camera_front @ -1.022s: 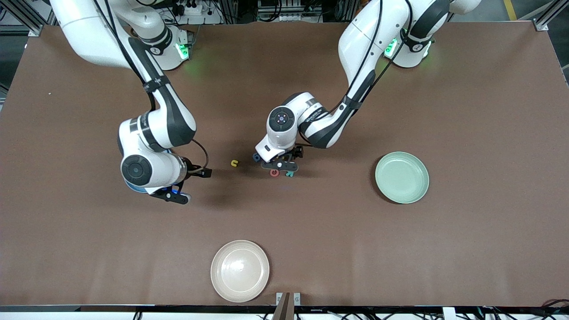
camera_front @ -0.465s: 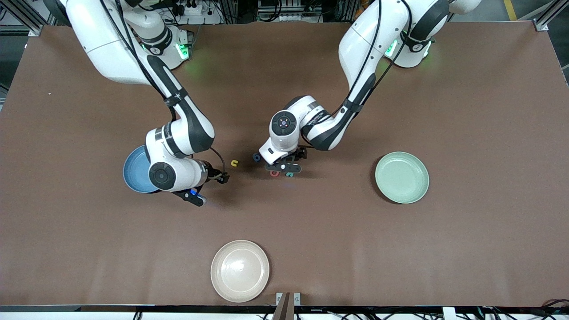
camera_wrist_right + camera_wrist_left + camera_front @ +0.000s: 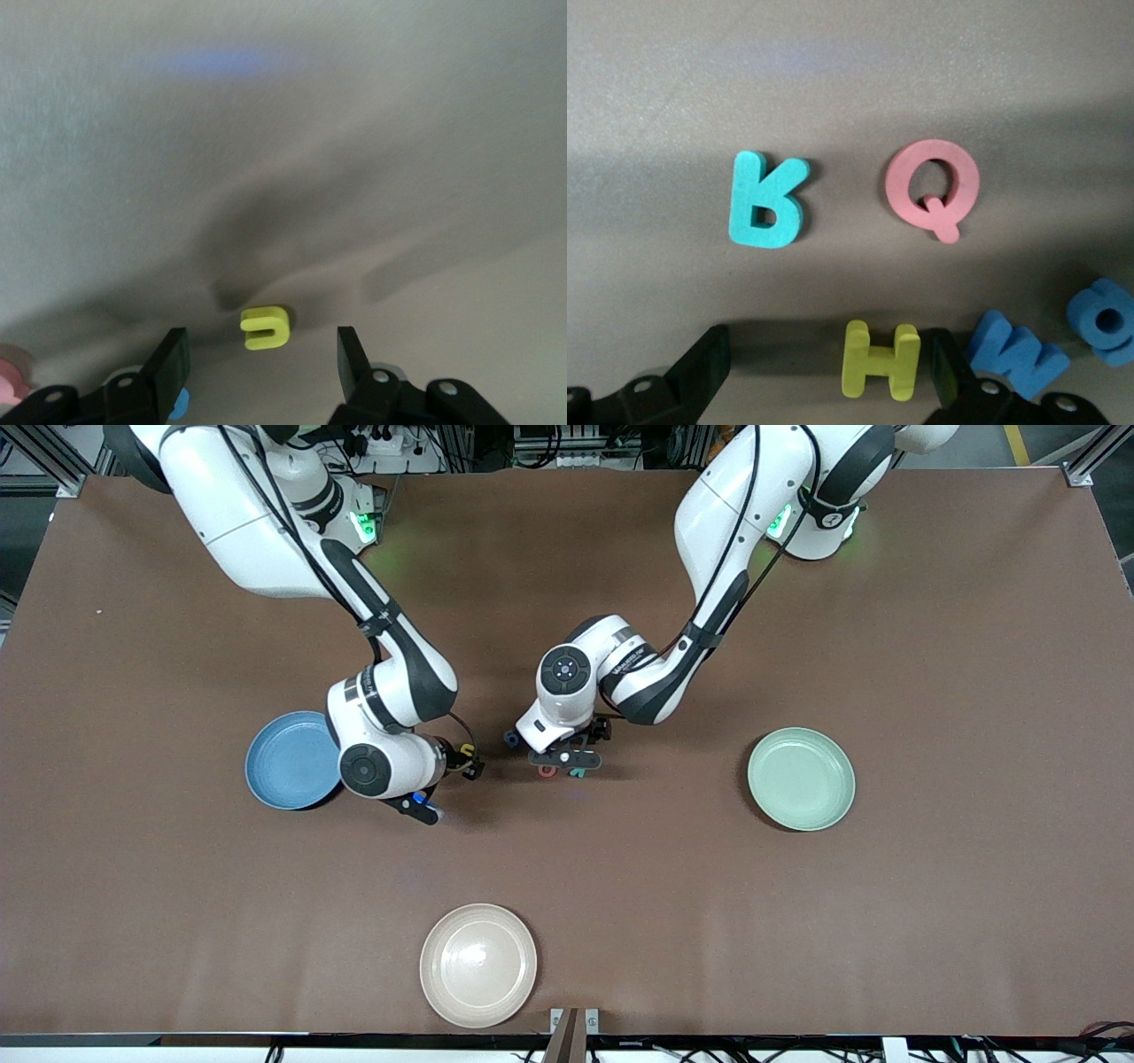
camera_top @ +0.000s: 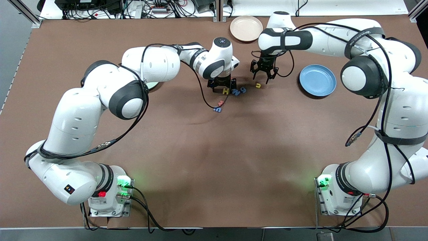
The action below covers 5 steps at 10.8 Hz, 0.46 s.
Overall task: Sort upper and lower case letters into plates
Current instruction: 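Carry the H to the green plate while the right gripper grasps the u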
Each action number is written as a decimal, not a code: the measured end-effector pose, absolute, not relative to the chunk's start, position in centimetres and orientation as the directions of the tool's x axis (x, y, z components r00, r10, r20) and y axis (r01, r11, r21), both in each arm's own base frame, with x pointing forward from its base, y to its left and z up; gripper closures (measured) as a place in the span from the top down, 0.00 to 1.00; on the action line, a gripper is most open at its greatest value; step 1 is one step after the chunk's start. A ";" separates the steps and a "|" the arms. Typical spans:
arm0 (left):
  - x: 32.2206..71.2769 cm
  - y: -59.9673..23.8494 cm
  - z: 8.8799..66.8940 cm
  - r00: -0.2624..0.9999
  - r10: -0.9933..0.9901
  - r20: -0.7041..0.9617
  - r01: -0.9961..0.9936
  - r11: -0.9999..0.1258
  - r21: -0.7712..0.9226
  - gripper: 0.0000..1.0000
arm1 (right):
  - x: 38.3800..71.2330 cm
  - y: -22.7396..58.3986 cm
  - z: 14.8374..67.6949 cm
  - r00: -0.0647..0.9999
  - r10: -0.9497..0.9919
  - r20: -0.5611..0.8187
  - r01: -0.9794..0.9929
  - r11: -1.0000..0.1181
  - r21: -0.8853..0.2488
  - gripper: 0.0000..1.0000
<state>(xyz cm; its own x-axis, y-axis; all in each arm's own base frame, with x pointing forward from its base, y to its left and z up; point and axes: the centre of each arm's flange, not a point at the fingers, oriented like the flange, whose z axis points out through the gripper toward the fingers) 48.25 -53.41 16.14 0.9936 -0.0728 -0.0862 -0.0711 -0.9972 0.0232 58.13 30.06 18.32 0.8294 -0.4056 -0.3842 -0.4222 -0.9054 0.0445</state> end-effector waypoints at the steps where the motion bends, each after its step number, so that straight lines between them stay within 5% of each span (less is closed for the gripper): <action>1: 48.1 -53.6 16.4 0.994 -0.074 -0.085 -0.072 -0.997 0.026 0.93 | 57.9 30.3 18.0 0.835 -0.391 -0.388 -0.408 -0.912 0.043 0.77; 2: 47.9 -53.9 16.4 0.994 -0.074 -0.085 -0.072 -0.997 0.026 0.90 | 57.8 30.3 17.8 0.845 -0.364 -0.392 -0.381 -0.924 0.034 0.77; 3: 47.7 -54.2 16.8 0.994 -0.071 -0.081 -0.069 -0.997 0.031 0.74 | 57.7 30.2 17.5 0.855 -0.335 -0.396 -0.354 -0.935 0.026 0.77; 5: 47.4 -54.5 17.0 0.994 -0.073 -0.081 -0.071 -0.997 0.033 0.67 | 57.4 30.1 16.8 0.861 -0.306 -0.406 -0.325 -0.945 0.022 0.77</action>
<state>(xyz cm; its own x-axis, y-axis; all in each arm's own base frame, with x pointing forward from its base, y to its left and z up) 47.44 -54.54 17.01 0.9940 -0.0732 -0.0806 -0.0708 -0.9970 0.0325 57.38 30.06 16.78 0.8612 -0.3057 -0.4060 -0.3251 -0.9454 0.0221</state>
